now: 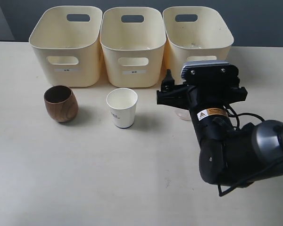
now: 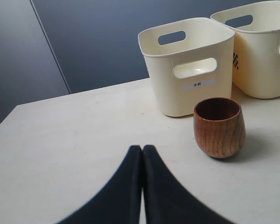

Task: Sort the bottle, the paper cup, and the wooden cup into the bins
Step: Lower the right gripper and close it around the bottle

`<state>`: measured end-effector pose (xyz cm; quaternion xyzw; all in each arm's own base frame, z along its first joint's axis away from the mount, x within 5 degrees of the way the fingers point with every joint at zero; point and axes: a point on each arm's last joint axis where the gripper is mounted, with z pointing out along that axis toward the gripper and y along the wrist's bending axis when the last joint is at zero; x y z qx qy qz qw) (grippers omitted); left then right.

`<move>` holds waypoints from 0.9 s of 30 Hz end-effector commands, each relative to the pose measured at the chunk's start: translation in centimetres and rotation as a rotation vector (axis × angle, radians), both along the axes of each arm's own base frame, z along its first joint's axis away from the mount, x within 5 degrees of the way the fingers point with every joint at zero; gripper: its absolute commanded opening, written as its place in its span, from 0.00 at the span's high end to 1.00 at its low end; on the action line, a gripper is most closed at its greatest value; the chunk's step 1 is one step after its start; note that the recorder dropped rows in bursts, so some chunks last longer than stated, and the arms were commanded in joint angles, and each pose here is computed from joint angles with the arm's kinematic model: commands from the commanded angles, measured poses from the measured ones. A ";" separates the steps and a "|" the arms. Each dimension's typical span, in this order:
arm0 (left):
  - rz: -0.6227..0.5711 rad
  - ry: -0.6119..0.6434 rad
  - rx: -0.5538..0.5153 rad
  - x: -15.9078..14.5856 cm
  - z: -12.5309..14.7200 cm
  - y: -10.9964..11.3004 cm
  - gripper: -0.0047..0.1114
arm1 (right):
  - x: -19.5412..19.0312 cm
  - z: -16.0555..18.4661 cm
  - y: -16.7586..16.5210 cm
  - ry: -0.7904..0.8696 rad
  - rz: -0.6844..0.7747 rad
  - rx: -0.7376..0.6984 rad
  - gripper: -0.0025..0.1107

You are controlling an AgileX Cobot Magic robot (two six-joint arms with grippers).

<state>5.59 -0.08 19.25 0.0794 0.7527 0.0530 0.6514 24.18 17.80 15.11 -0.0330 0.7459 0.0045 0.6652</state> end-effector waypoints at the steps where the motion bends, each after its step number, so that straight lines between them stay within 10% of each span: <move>1: -0.003 -0.010 -0.002 0.0 0.0 0.0 0.96 | 0.6 0.3 0.5 0.013 -0.008 0.030 0.24; 7: -0.003 -0.010 -0.002 0.0 0.0 0.0 0.96 | 0.9 0.4 0.6 0.009 -0.021 0.040 0.64; 19: -0.003 -0.010 -0.002 0.0 0.0 0.0 0.96 | 0.8 0.2 -0.3 0.040 -0.121 0.040 0.98; 27: -0.003 -0.010 -0.002 0.0 0.0 0.0 0.96 | 0.5 3.3 -0.6 -0.032 -0.106 0.037 0.98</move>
